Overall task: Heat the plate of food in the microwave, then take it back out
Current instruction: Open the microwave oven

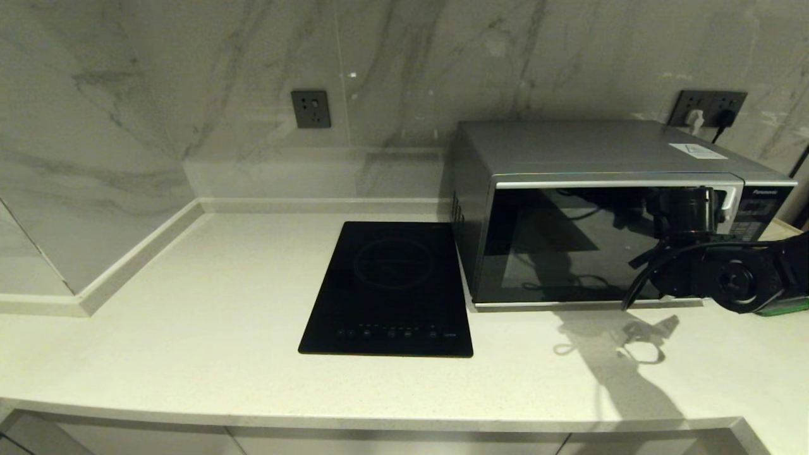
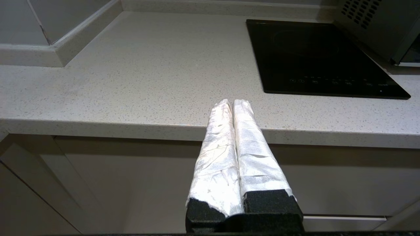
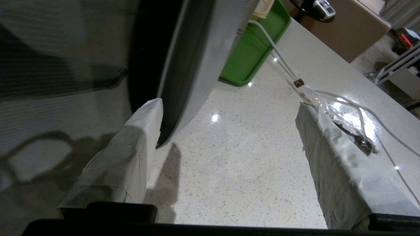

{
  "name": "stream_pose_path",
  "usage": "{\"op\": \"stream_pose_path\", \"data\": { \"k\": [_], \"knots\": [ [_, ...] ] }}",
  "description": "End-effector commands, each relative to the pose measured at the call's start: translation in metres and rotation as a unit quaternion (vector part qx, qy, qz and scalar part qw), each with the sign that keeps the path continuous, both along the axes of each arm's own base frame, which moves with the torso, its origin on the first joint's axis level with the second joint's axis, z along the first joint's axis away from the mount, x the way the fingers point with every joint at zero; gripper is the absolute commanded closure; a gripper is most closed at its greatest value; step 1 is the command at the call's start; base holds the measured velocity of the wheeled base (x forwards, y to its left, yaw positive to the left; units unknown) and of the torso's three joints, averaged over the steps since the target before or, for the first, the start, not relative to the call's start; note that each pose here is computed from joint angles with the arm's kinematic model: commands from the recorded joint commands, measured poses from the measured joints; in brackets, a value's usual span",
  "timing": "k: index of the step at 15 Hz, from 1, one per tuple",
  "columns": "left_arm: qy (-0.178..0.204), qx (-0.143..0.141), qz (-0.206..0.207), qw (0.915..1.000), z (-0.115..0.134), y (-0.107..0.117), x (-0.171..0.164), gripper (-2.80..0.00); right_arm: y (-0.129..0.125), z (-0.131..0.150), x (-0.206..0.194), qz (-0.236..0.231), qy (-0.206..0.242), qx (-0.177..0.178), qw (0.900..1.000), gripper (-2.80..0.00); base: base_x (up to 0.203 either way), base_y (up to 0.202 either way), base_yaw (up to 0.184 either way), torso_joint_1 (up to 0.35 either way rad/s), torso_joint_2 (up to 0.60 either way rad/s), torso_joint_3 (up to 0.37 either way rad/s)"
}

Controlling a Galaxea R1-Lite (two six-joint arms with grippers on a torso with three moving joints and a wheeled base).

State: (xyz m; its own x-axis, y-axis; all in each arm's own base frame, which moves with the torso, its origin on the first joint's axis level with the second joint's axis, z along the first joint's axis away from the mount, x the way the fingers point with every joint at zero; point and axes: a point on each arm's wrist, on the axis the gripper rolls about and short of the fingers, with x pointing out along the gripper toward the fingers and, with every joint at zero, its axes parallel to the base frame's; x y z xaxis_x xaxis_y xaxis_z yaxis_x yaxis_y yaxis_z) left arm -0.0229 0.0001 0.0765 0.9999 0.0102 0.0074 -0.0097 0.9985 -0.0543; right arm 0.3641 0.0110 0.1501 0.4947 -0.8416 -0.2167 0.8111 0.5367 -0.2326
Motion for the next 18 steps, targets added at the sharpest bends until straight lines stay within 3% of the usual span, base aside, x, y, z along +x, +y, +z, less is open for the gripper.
{"op": "stream_pose_path", "data": {
  "k": [1,18],
  "knots": [
    [0.0,0.0,0.0,1.0,0.0,0.0,0.0,0.0,-0.005,-0.002,0.002,-0.007,0.001,0.001,1.0,-2.8,0.0,0.0,0.0,0.0,0.0,0.0],
    [0.0,0.0,0.0,1.0,0.0,0.0,0.0,0.0,-0.039,-0.014,0.024,-0.048,-0.026,0.022,0.998,-2.8,0.0,0.0,0.0,0.0,0.0,0.0]
  ]
}}
